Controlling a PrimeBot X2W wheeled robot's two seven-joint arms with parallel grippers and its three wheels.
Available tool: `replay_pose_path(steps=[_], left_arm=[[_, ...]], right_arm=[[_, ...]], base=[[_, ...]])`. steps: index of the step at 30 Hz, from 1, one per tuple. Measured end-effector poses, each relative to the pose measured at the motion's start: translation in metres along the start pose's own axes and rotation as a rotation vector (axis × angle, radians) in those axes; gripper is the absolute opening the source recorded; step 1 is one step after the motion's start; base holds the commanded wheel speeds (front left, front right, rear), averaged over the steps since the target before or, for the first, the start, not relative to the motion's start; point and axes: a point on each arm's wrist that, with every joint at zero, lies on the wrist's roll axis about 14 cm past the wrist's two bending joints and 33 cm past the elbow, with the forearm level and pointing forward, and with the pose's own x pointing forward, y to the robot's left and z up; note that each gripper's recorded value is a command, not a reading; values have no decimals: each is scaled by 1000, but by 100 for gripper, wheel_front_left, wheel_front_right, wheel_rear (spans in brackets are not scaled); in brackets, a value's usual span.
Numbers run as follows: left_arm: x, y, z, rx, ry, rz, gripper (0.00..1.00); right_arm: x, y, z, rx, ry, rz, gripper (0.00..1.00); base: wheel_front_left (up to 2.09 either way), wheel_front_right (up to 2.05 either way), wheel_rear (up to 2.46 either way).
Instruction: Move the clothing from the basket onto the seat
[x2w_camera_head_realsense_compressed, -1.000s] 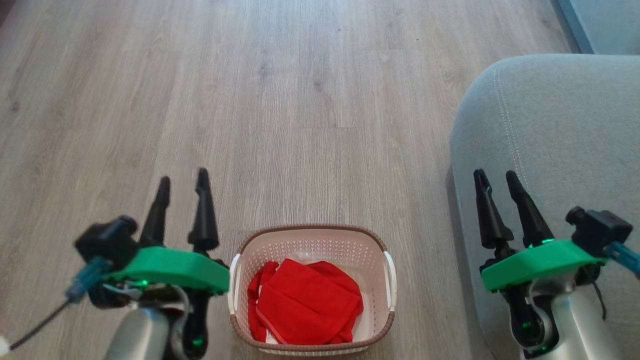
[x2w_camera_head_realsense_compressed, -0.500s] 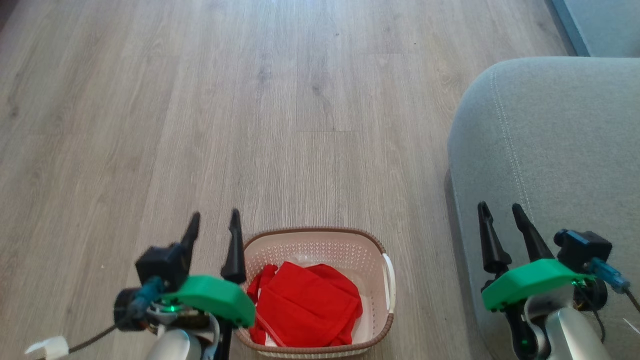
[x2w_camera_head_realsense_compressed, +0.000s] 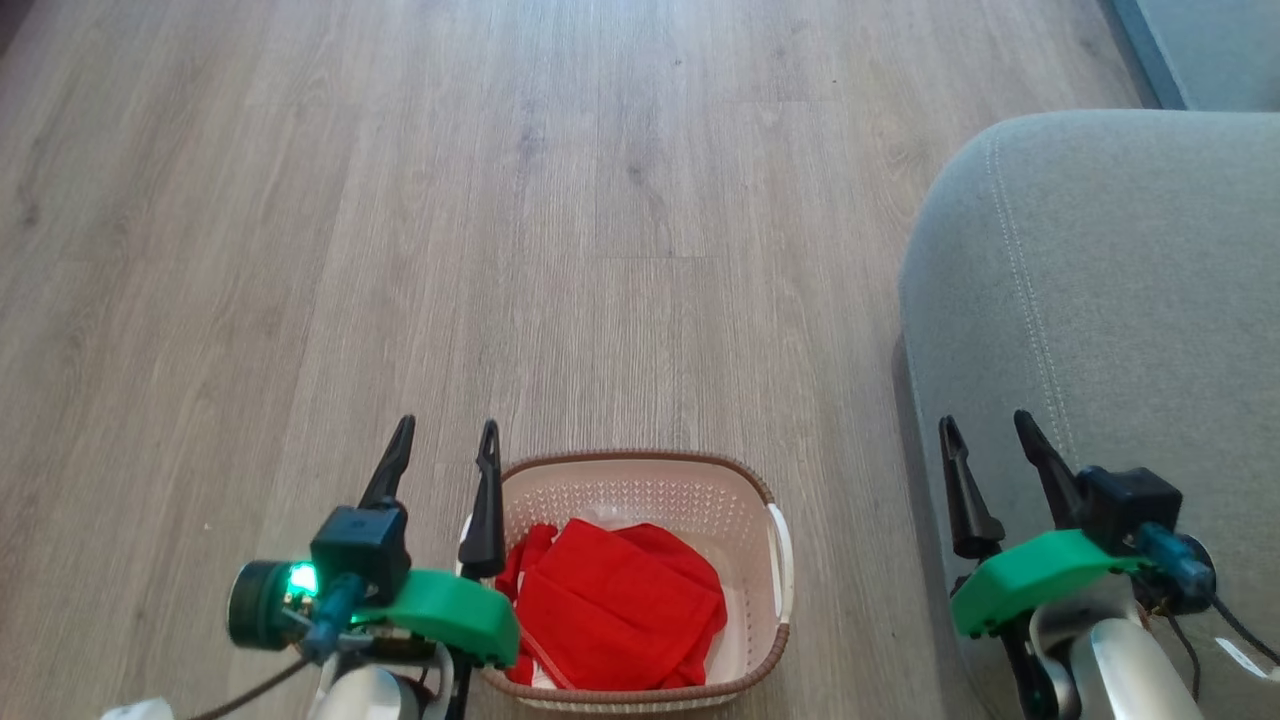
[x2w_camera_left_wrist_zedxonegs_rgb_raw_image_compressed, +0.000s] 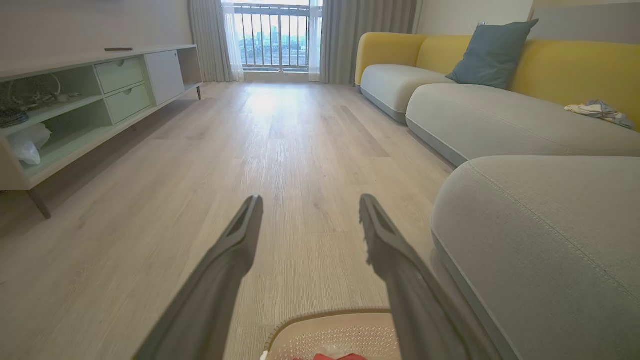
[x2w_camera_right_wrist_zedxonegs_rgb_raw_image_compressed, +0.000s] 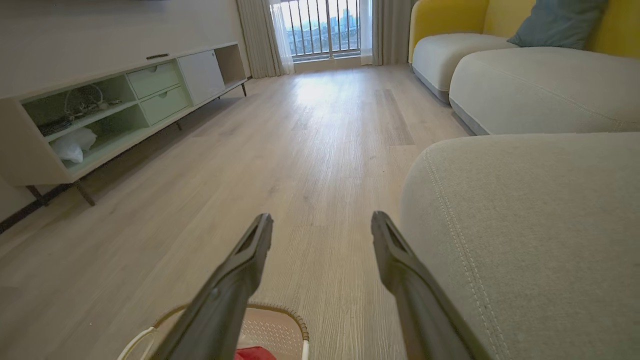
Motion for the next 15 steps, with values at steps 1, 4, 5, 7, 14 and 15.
replay_pose_path(steps=[1,4,5,7,14,15], left_arm=[[0,-1,2,10,-10,-3,100],[0,-3,6,40,-34,-11,100],[0,-4,7,50,-38,-13,100],[1,-5,9,70,-52,-18,100],[2,-15,12,145,-94,-58,100],[2,-16,12,155,-96,-61,100]], right_arm=[[0,0,0,-14,1,3,100],[1,2,0,-53,-1,13,100],[1,3,0,-65,0,17,100],[1,4,0,-88,-4,24,100],[5,8,3,-186,-19,50,100],[6,9,4,-198,-25,54,100]], base=[[0,0,0],[0,0,0],[0,0,0],[0,0,0],[0,0,0],[0,0,0]])
